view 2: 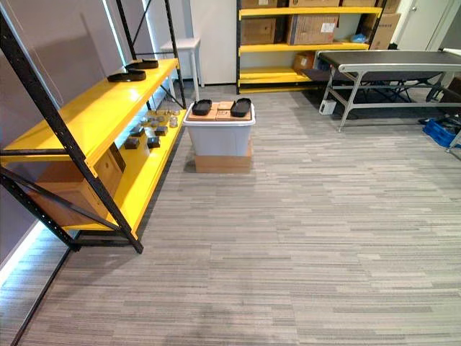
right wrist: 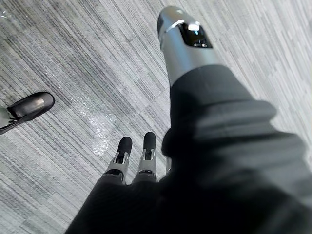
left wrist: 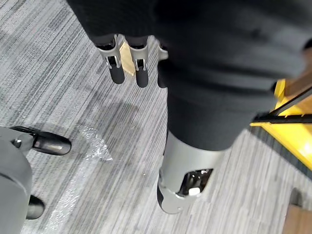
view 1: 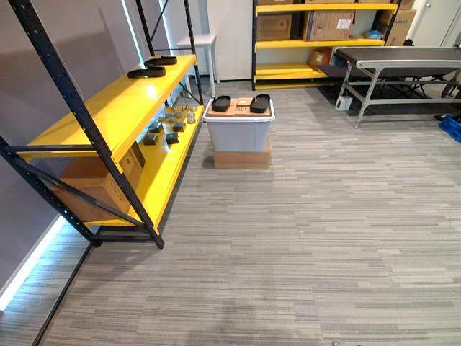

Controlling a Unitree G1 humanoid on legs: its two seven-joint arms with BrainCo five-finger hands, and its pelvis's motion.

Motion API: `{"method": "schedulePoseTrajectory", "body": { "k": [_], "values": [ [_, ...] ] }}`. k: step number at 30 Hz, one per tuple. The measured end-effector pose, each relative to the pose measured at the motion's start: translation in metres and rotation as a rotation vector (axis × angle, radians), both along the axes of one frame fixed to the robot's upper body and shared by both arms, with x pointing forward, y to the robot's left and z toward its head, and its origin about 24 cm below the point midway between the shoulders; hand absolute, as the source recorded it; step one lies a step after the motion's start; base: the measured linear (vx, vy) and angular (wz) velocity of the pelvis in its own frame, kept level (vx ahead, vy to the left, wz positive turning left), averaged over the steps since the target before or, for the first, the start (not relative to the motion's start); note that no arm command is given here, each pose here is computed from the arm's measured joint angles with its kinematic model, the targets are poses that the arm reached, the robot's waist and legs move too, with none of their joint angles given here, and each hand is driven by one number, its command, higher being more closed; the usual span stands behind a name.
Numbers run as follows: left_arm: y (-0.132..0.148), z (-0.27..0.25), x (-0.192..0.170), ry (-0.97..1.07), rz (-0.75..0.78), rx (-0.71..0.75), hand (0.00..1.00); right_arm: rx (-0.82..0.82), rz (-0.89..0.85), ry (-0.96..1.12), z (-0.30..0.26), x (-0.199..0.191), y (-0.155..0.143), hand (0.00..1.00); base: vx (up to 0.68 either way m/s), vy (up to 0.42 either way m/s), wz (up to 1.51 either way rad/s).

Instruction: Walk over and take plastic housings, then place them on the shelf

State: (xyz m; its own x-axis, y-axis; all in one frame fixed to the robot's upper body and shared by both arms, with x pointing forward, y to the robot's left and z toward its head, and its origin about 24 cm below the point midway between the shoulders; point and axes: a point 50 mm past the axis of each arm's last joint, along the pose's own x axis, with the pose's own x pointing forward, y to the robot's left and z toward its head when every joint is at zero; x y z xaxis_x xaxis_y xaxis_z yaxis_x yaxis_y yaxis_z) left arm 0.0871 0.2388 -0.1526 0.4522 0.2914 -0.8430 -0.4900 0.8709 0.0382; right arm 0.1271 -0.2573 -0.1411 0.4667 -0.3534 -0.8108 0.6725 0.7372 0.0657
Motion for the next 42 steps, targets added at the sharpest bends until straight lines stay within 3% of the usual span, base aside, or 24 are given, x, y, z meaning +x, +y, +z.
{"method": "schedulePoseTrajectory", "body": {
  "k": [6,15,19,22,28,32,36,38,42],
  "values": [
    [-0.007,0.003,0.018,-0.031,-0.043,-0.002,0.0,0.002,0.009,-0.008,0.001,0.003,0.002,0.0,0.05,0.072,-0.01],
    [0.013,0.023,0.066,-0.13,-0.126,0.085,0.0,0.047,0.032,0.042,-0.01,-0.012,0.021,0.0,0.46,-0.073,0.35],
    [0.003,0.008,0.043,-0.04,-0.089,0.035,0.0,0.068,-0.012,0.055,-0.013,-0.023,0.022,0.0,0.82,-0.283,0.0],
    [0.006,0.0,0.009,0.019,0.042,0.0,0.0,0.073,-0.013,0.063,-0.014,-0.026,0.023,0.0,0.81,-0.261,-0.37],
    [-0.008,-0.012,-0.047,0.142,0.106,-0.051,0.0,0.043,0.069,-0.021,0.0,0.022,0.023,0.0,0.62,0.007,-0.98],
    [-0.02,-0.017,-0.079,0.224,0.121,-0.082,0.0,0.011,0.134,0.064,-0.008,0.0,0.022,0.0,0.73,0.27,-0.58],
    [-0.007,-0.014,-0.068,0.206,0.08,-0.045,0.0,0.058,0.126,0.095,-0.016,-0.014,0.038,0.0,0.89,0.343,0.17],
    [-0.002,-0.01,-0.043,0.138,0.051,-0.022,0.0,0.069,0.132,0.135,-0.02,-0.027,0.041,0.0,0.61,0.132,0.53],
    [0.001,0.003,0.009,-0.02,-0.017,0.016,0.0,0.054,0.201,0.12,-0.018,-0.017,0.044,0.0,0.5,-0.044,0.49]
  ]
}}
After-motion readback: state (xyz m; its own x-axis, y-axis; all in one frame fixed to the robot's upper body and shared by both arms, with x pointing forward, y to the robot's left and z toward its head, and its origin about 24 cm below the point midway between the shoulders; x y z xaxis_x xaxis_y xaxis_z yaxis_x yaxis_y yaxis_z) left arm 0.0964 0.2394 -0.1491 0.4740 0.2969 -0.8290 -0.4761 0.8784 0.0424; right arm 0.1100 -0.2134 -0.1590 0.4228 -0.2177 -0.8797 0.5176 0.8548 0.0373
